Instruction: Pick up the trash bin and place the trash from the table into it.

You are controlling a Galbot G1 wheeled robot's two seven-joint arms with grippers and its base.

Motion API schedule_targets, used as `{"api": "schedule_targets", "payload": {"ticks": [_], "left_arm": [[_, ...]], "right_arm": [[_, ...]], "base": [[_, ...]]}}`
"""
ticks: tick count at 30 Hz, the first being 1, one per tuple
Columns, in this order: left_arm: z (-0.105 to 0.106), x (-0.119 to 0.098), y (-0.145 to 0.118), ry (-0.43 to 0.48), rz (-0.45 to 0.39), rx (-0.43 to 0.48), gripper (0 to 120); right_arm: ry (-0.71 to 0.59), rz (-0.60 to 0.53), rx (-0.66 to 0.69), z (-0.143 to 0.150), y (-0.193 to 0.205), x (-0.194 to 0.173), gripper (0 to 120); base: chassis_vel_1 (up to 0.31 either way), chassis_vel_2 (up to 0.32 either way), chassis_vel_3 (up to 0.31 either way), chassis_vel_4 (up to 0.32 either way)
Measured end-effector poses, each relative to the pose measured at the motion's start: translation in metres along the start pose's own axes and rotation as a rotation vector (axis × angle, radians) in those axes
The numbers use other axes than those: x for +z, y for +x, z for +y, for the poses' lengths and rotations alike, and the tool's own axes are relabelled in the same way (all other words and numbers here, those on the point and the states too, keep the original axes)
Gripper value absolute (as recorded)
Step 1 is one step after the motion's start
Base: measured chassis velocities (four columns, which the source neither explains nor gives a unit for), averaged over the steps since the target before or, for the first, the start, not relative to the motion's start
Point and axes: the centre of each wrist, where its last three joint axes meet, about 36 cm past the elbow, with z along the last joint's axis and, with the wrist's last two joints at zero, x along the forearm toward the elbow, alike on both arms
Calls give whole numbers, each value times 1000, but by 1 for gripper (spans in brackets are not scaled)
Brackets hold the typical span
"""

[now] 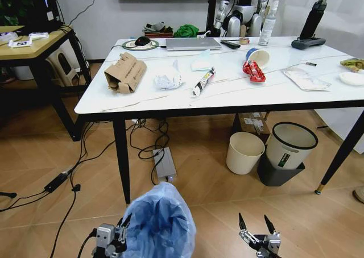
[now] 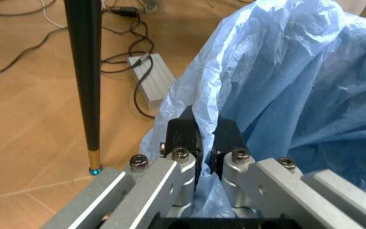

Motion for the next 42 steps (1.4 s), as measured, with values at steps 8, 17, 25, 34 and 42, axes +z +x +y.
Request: {"api": "schedule_targets", "payload": {"ticks": [8, 17, 25, 34, 42], "left_arm": [[-6, 0, 1, 23, 12, 14, 0], [-13, 2, 4, 24, 25, 20, 0], [-13, 0, 4, 12, 21, 19, 0], [-8, 0, 3, -9, -2, 16, 0], [-7, 0, 2, -14, -5, 19, 0]], "right_arm": [[1, 2, -1, -2, -1, 0, 100], [0, 0, -2, -1, -3, 1, 100], [0, -2, -2, -1, -3, 1, 100], [-2, -3, -1, 0, -3, 1, 100], [-3, -6, 0, 1, -2, 0, 100]], "base": [[0, 0, 0, 0], [0, 0, 0, 0], [0, 0, 0, 0], [0, 0, 0, 0], [0, 0, 0, 0]]}}
